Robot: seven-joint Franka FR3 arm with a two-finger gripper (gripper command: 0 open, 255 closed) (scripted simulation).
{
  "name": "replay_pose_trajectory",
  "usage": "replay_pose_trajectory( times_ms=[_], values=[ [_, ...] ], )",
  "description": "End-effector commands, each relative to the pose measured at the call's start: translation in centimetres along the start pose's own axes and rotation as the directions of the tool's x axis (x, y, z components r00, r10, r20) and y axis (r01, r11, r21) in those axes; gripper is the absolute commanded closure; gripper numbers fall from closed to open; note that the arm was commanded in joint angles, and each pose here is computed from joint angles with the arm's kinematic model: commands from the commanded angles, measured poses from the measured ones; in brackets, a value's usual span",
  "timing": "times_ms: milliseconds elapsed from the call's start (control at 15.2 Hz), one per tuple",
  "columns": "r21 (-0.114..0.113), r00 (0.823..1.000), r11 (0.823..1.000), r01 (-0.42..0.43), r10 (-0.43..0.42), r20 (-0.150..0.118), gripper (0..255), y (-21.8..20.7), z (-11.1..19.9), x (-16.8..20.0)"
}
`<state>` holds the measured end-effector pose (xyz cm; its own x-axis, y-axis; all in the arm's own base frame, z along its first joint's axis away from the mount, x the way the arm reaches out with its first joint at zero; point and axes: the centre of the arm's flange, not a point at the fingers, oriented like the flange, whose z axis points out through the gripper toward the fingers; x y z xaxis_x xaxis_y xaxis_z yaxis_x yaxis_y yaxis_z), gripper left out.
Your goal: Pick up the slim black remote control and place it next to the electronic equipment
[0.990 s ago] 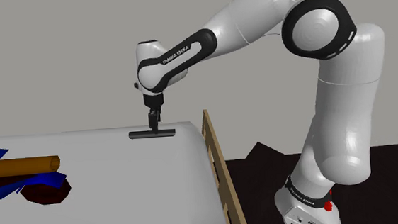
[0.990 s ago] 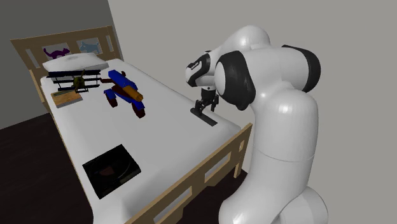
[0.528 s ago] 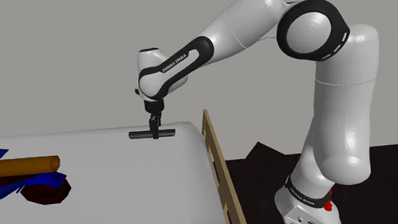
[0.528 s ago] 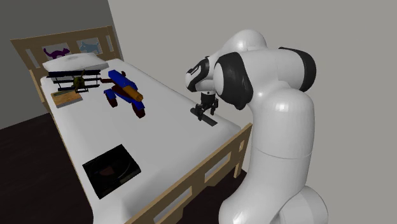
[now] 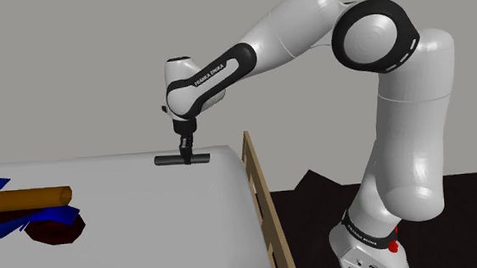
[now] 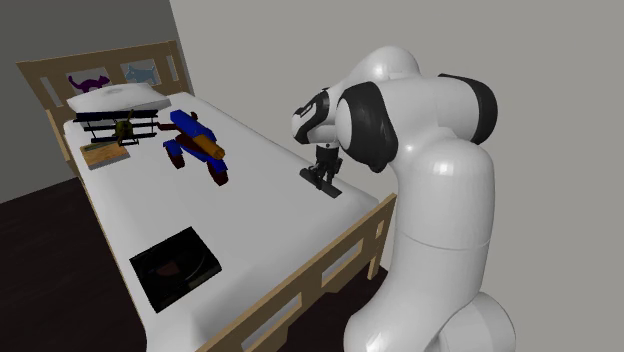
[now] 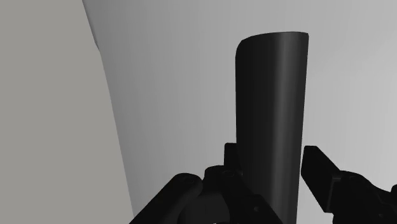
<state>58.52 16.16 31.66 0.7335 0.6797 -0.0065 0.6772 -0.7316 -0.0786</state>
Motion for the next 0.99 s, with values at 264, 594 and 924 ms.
replay_pose_trajectory(
  times_ms=[264, 594, 924],
  values=[
    [0.003, 1.000, 1.000, 0.001, -0.001, 0.003, 255, -0.1, 0.3, -0.1],
    [0.003, 1.000, 1.000, 0.001, -0.001, 0.003, 255, -0.3, -1.9, 0.0],
    [0.003, 1.000, 1.000, 0.001, -0.001, 0.003, 255, -0.5, -4.5, 0.0]
  ],
)
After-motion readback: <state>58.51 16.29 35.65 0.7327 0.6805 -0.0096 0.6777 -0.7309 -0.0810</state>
